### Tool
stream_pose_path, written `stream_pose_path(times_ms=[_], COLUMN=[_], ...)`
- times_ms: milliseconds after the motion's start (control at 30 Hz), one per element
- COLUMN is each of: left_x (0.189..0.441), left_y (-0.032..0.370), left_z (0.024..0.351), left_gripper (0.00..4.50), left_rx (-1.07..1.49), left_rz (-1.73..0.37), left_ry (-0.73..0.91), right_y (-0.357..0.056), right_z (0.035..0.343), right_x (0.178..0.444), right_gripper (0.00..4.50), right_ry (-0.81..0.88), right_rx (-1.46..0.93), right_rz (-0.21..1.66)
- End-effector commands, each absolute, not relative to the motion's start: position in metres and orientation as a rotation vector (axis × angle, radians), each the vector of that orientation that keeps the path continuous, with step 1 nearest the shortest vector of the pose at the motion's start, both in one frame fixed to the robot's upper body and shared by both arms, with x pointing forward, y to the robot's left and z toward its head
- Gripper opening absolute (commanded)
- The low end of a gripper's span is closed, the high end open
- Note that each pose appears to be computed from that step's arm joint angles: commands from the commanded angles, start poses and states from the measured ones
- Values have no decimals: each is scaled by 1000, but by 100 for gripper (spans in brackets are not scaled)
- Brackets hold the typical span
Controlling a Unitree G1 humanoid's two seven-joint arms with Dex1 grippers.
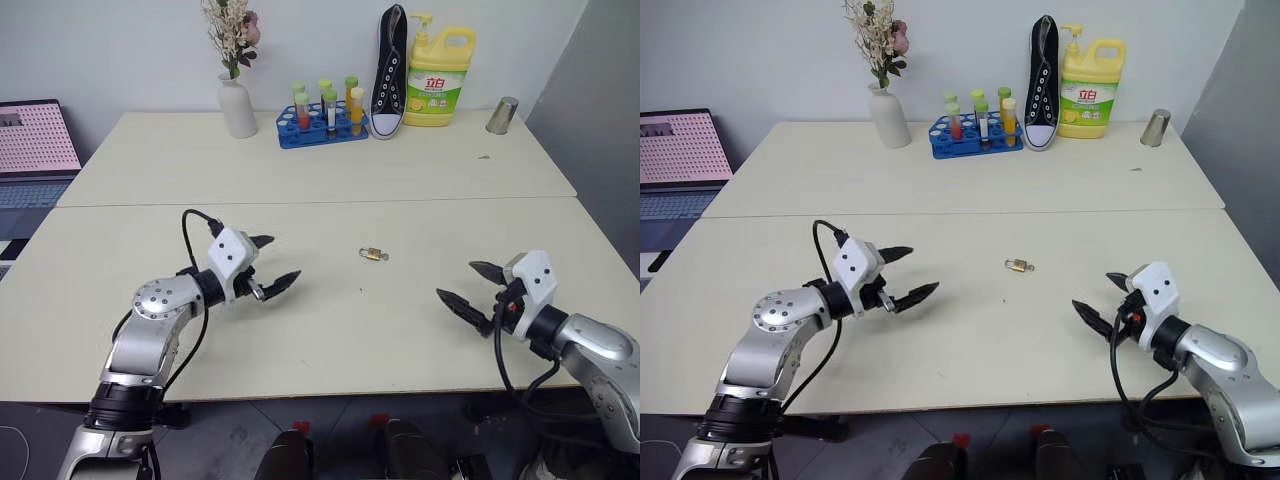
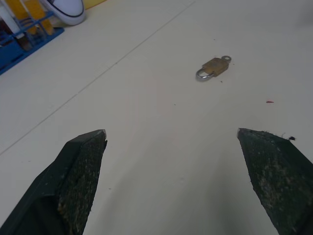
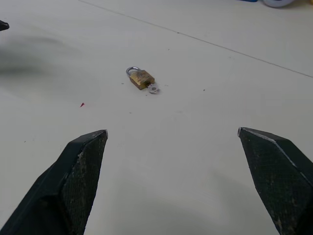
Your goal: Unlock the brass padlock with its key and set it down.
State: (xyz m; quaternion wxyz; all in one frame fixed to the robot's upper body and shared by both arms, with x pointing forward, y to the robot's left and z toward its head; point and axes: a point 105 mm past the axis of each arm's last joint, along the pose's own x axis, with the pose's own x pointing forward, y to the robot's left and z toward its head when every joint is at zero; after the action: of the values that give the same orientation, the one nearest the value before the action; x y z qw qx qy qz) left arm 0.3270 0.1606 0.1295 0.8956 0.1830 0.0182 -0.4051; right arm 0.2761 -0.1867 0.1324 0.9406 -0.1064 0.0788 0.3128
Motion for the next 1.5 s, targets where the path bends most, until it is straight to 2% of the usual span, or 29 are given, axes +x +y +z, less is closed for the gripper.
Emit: stream_pose_path(times_ms=[33, 300, 633, 800, 900, 1133, 1233, 1300, 1500], left_x=[320, 328, 319, 330, 349, 372, 384, 393, 398], left_y=[153, 141, 132, 117, 112, 85, 59, 45, 23], left_z=[137, 138, 138, 142, 139, 134, 131, 129, 120], left_gripper=[450, 450, 450, 450, 450, 450, 450, 450, 450], left_rx=[404, 398, 414, 411, 427, 444, 447, 487, 496], left_rz=[-888, -869, -954, -1036, -1042, -1205, -1287, -1289, -1308], left_ry=[-10, -23, -75, -92, -88, -63, -24, 3, 90], right_y=[-181, -178, -177, -170, -162, -144, -131, -130, -128], right_z=[144, 140, 130, 129, 129, 147, 152, 155, 160], right_x=[278, 281, 293, 292, 290, 272, 254, 253, 241], right_gripper=[448, 448, 448, 448, 448, 448, 448, 448, 448], right_ry=[118, 142, 159, 182, 205, 186, 197, 199, 216], right_rx=[-237, -233, -216, -198, -207, -176, -125, -114, -103], right_rz=[664, 700, 722, 736, 721, 687, 719, 685, 635])
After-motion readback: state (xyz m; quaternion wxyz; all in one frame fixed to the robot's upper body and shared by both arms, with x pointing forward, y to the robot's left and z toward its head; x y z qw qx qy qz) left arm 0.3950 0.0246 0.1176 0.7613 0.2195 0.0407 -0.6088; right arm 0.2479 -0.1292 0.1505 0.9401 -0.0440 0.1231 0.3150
